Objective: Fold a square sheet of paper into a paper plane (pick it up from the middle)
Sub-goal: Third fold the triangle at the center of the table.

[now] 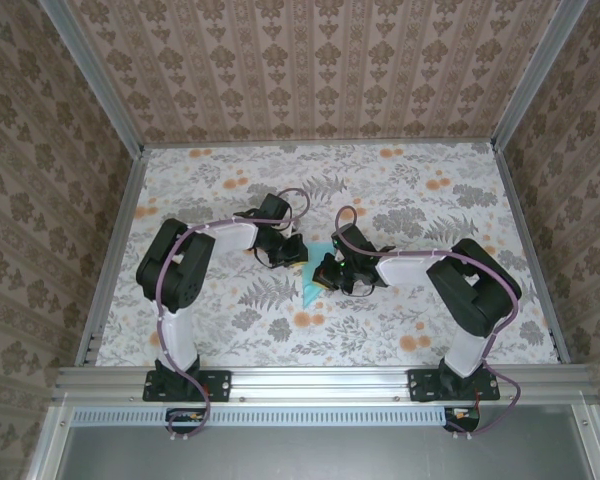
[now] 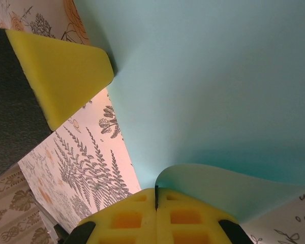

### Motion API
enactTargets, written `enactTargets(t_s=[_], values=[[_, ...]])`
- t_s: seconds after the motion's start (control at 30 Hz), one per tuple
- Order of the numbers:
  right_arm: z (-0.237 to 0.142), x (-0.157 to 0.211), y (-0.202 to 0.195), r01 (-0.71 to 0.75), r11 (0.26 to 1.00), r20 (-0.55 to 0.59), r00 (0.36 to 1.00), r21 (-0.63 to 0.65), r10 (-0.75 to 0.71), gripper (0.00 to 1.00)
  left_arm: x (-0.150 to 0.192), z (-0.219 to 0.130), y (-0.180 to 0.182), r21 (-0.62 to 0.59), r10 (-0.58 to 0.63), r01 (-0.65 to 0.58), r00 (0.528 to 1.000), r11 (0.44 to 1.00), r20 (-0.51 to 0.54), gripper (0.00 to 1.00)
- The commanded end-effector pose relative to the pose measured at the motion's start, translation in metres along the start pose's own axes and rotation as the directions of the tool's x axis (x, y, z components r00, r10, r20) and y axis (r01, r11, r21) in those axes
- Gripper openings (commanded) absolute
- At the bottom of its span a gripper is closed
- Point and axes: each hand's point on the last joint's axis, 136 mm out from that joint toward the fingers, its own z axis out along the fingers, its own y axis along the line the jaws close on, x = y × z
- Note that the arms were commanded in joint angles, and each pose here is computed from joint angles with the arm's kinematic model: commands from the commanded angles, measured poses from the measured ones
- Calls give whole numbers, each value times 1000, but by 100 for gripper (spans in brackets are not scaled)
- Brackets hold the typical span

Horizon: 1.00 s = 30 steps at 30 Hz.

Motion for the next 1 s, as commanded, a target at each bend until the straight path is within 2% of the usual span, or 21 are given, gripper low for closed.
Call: enactTargets(t_s=[0.0,0.97], values=[[5,0,4,23,1000,-9,1000,-3,-23,3,6,5,7,-28,3,-4,999,1000,-32,10],[13,5,-1,74,997,-54,996,28,-73,4,9,8,5,-26,7,-9,999,1000,-43,10]])
